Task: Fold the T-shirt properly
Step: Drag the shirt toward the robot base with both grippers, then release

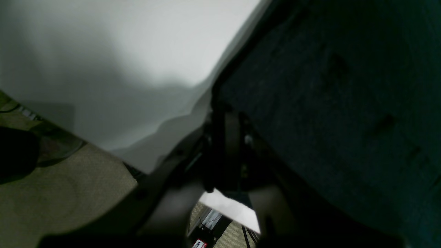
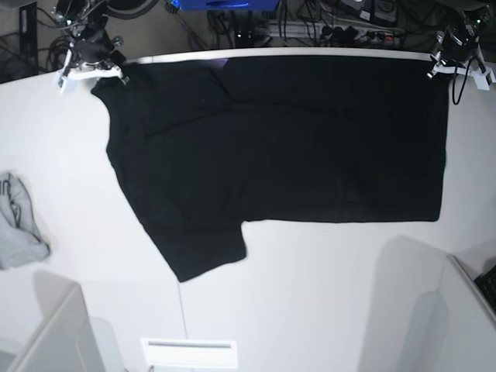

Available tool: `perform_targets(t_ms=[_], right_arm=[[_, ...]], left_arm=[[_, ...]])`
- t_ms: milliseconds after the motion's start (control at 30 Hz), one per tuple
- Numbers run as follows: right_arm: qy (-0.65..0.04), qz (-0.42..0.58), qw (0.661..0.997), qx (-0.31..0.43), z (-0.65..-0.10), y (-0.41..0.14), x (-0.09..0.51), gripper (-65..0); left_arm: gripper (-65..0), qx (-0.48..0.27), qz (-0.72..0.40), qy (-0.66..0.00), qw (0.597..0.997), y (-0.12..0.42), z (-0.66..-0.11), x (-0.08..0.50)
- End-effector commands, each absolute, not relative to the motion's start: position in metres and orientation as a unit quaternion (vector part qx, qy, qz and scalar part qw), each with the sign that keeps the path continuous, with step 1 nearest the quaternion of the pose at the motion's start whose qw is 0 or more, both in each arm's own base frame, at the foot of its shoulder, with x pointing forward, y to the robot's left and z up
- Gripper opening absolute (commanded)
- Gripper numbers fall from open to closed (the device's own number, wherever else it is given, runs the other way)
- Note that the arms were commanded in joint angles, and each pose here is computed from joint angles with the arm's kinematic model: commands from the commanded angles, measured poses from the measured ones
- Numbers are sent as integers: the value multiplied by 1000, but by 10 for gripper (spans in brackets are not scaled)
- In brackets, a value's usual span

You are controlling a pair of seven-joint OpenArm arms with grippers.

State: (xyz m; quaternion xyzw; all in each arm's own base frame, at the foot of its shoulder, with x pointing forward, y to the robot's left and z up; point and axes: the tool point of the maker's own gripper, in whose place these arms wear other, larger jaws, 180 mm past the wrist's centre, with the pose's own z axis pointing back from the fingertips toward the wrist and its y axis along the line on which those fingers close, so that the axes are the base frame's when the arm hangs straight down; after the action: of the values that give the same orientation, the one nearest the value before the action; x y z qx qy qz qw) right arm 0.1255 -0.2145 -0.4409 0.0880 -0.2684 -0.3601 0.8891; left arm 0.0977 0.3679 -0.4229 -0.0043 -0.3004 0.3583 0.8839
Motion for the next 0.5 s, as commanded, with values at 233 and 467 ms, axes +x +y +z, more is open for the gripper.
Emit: perform_targets(t_ms=[233, 467], right_arm=[[-264, -361, 891, 75, -440, -220, 118, -650], [-271, -359, 890, 72, -436, -222, 120, -285]], left_arm=[[-650, 10, 352, -298, 887, 375, -419, 95], [-270, 11, 353, -297, 887, 375, -419, 93]])
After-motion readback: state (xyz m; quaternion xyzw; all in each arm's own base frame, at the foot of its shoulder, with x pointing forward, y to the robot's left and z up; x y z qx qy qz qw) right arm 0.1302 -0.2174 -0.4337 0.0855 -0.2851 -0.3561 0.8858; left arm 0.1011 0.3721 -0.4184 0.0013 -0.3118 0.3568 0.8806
